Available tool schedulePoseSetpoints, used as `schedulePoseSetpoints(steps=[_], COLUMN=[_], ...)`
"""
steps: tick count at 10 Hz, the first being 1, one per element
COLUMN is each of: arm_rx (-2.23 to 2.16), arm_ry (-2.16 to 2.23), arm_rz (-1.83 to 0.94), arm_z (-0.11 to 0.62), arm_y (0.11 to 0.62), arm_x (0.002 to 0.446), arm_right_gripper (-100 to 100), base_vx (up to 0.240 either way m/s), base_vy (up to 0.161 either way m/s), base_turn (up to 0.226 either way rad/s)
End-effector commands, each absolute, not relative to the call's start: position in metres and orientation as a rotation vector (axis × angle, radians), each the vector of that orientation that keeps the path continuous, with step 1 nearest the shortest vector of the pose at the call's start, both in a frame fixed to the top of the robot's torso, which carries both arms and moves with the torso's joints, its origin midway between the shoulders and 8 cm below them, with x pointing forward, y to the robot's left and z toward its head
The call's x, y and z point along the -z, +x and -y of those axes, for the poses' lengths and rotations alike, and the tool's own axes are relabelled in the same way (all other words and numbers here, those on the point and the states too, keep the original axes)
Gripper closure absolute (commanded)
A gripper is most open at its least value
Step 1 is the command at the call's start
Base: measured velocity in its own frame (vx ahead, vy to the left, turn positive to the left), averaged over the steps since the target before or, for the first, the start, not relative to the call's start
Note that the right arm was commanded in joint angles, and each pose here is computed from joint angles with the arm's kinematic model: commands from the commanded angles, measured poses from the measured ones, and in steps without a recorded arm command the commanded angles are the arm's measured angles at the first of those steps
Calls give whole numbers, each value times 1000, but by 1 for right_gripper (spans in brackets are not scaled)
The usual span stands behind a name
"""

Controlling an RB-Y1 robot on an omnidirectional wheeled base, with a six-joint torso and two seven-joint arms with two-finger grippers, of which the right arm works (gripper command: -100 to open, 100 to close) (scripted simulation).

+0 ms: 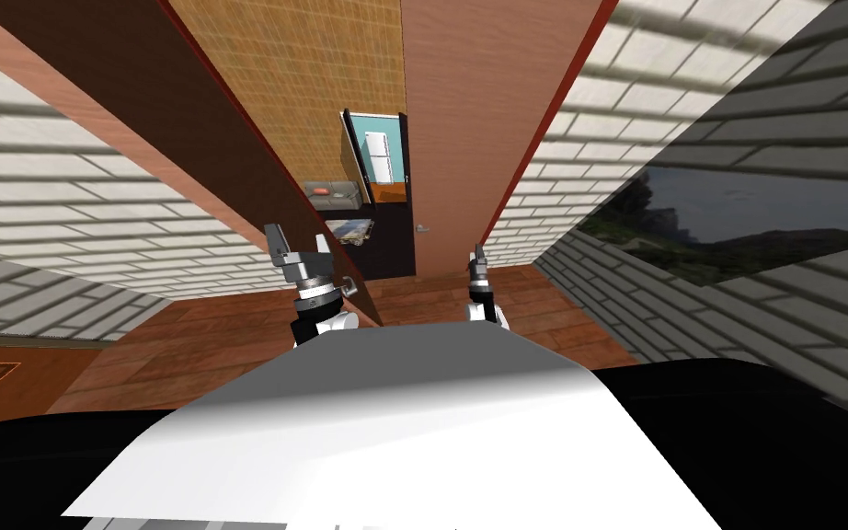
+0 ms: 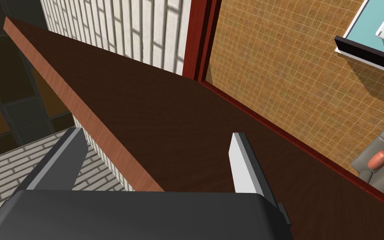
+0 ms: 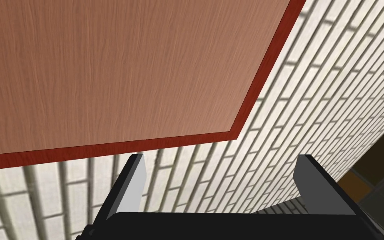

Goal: Pull the door open

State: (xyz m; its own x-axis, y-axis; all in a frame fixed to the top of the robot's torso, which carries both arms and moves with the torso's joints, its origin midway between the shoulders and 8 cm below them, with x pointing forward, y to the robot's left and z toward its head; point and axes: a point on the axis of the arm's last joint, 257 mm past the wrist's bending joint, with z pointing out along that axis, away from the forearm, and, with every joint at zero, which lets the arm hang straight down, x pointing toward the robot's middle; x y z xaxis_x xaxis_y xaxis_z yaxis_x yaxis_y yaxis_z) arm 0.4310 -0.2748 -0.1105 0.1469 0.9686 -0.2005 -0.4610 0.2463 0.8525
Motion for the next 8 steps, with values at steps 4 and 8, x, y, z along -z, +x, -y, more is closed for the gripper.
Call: schedulePoseSetpoints(steps=[4,8], arm_rx=[-1170,-1168], arm_ry=[784,839], arm_rz=[-913,-940], arm_z=[275,275], arm_y=[446,457], arm_x=[149,182], arm_right_gripper=[-100,-100], base_vx=[98,103], base_vy=[-5,-2], base_turn=[40,47])
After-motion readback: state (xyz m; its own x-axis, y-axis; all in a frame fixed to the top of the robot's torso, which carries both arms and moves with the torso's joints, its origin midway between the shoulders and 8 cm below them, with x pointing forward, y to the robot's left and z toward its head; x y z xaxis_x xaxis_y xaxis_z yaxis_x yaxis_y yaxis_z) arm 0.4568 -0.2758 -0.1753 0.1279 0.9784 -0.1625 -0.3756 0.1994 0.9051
